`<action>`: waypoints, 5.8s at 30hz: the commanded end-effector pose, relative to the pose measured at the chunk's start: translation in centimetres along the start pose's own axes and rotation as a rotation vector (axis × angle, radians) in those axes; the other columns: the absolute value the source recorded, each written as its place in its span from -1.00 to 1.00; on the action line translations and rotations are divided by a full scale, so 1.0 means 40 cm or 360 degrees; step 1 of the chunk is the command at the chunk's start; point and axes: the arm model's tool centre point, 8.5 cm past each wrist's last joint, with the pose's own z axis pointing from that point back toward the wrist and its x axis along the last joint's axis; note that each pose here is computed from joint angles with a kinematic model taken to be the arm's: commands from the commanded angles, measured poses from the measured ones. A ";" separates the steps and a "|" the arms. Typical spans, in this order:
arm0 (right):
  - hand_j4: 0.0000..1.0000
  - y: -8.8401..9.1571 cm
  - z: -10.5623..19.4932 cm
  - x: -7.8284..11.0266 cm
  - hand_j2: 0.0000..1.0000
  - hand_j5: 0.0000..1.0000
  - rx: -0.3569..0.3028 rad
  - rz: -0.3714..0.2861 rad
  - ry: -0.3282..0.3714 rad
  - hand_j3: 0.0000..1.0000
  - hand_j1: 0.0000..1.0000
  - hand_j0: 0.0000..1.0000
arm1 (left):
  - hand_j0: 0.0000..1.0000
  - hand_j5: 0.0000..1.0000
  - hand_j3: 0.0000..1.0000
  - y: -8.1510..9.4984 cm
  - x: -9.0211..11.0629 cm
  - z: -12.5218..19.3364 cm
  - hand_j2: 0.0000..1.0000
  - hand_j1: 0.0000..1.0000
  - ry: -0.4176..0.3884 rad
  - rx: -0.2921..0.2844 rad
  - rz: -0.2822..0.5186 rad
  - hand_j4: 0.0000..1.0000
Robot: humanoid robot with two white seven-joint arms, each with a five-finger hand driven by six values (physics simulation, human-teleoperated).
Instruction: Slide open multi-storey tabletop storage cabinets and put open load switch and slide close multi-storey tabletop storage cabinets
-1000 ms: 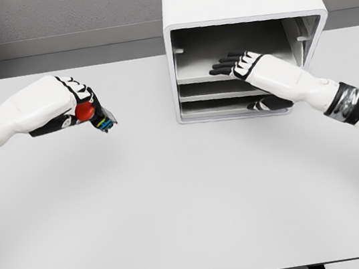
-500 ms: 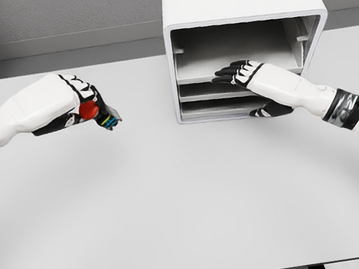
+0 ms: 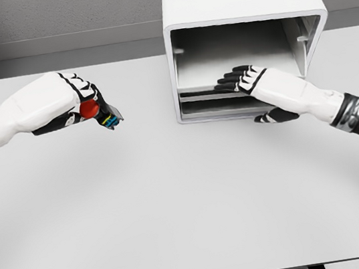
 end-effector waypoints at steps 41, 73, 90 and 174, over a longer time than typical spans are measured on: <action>0.69 -0.206 0.201 0.030 0.69 0.69 -0.0198 0.0120 0.0076 0.69 0.69 0.69 | -0.14 -0.14 -0.14 0.043 0.048 -0.077 -0.14 -0.14 -0.0107 0.0261 0.0049 -0.14; 0.33 -0.130 0.411 -0.135 0.33 0.33 -0.0136 -0.0082 0.0568 0.33 0.33 0.33 | -0.13 -0.13 -0.13 0.048 0.134 -0.253 -0.13 -0.13 -0.0226 0.0488 0.0149 -0.13; 0.38 0.024 0.483 -0.156 0.38 0.38 -0.0045 -0.0274 0.0742 0.38 0.38 0.38 | -0.09 -0.09 -0.09 0.032 0.190 -0.349 -0.09 -0.09 -0.0320 0.0480 0.0203 -0.09; 0.40 0.077 0.483 -0.154 0.40 0.40 -0.0072 -0.0347 0.0774 0.40 0.40 0.40 | 0.56 0.56 0.56 -0.015 0.218 -0.466 0.56 0.56 -0.0335 0.0325 0.0215 0.56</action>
